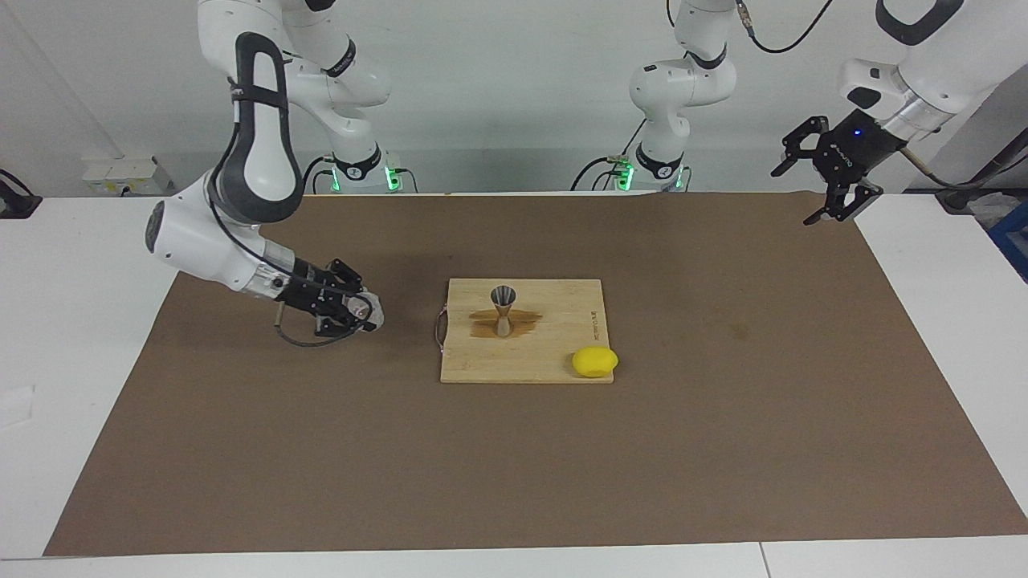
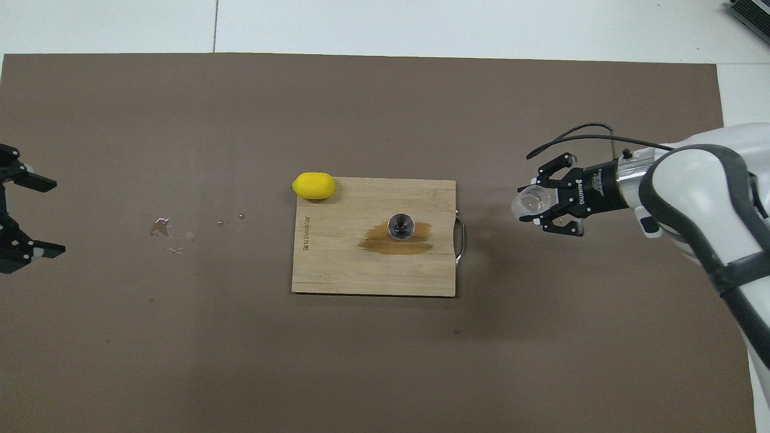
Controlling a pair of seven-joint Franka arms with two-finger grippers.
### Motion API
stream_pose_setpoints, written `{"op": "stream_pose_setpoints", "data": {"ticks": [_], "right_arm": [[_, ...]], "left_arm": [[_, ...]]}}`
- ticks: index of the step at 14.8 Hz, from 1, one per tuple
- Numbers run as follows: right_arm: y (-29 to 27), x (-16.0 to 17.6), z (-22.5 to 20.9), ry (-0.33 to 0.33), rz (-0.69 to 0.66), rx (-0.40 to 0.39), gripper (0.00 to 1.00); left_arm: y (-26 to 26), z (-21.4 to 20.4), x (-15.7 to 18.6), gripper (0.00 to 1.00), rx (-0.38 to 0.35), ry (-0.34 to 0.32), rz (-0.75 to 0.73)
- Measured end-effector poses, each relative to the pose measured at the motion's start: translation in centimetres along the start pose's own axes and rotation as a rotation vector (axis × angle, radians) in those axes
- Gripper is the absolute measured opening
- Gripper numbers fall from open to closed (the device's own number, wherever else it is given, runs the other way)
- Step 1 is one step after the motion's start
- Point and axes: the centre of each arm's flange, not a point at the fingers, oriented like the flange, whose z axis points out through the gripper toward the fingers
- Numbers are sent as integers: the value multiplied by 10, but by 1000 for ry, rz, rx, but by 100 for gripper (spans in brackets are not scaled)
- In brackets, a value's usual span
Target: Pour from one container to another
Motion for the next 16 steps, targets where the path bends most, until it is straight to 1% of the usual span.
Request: {"op": "stream_pose_setpoints", "data": {"ticks": [1,3,4,7,11,13,16], "right_arm": [[0,-19,9,23,11,0,51],[0,-56,26,100,16,9,51],[1,-74,34,134,15,14,51],[7,-116,58,220,4,16,51],[19,-153,85,330,-47,13,51],[24,-166,92,372,-70,26,51],[30,-183,100,430,-114,34,51]], "left_arm": [[3,-1,6,100,13,-6,-116],[3,-3,8,100,33,1,-375],[2,-3,8,100,38,4,-465],[0,-5,6,100,62,-2,-640],[0,-5,7,100,73,10,-953],[2,-4,11,100,74,14,-1055],[10,-3,22,100,74,10,-1077]]}}
